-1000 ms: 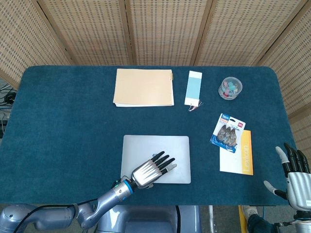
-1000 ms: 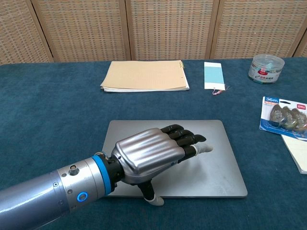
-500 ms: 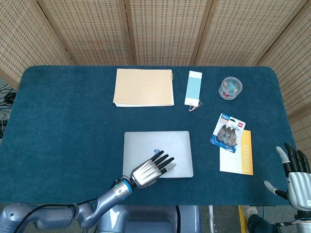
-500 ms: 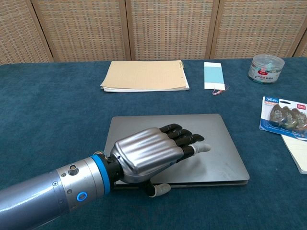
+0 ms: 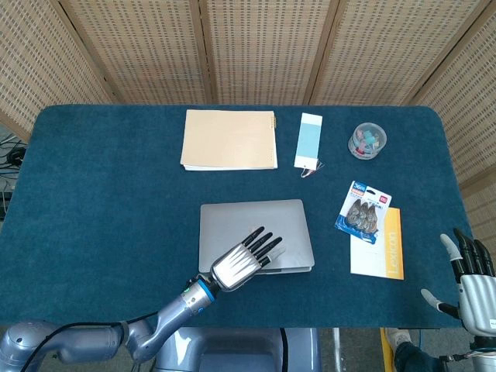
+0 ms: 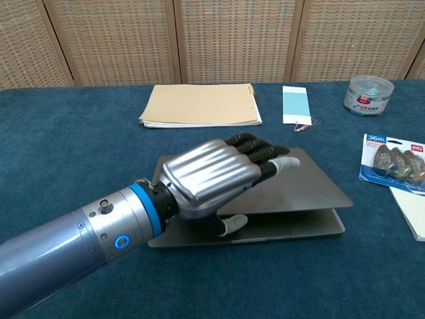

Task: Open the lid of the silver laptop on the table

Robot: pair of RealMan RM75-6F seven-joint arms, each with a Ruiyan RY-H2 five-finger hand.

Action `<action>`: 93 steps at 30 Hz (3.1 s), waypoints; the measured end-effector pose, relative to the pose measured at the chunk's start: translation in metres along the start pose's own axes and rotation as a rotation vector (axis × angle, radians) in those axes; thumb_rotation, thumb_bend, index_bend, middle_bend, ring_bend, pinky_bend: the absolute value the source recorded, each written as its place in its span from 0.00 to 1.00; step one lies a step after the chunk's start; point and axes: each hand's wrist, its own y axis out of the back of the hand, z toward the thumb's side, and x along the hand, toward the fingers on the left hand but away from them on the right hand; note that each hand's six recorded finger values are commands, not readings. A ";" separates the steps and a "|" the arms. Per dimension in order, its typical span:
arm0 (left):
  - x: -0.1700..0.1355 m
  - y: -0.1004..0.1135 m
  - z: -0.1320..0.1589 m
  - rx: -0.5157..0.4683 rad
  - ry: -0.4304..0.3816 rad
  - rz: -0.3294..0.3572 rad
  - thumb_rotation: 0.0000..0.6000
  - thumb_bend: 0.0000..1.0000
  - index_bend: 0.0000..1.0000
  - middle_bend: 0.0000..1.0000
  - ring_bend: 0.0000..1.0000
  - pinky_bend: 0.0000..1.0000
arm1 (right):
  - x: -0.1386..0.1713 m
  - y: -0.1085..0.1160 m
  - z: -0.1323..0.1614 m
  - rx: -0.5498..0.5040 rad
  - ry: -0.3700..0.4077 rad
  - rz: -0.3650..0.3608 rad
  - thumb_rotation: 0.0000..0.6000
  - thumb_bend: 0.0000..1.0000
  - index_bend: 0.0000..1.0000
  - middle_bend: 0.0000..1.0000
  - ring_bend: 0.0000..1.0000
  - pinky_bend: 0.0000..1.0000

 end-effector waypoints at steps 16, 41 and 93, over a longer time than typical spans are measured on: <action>0.027 0.000 -0.038 0.033 0.170 -0.016 1.00 0.51 0.00 0.00 0.00 0.00 | -0.003 -0.013 0.008 0.015 0.043 0.043 1.00 0.00 0.06 0.00 0.00 0.00; 0.034 0.013 -0.052 0.054 0.142 -0.015 1.00 0.47 0.00 0.00 0.00 0.00 | -0.050 -0.117 0.105 -0.004 0.558 0.507 1.00 0.97 0.25 0.15 0.08 0.18; 0.036 0.026 -0.072 -0.004 0.180 -0.002 1.00 0.51 0.00 0.00 0.00 0.00 | -0.090 -0.197 0.183 0.224 0.542 0.536 1.00 1.00 0.25 0.13 0.10 0.25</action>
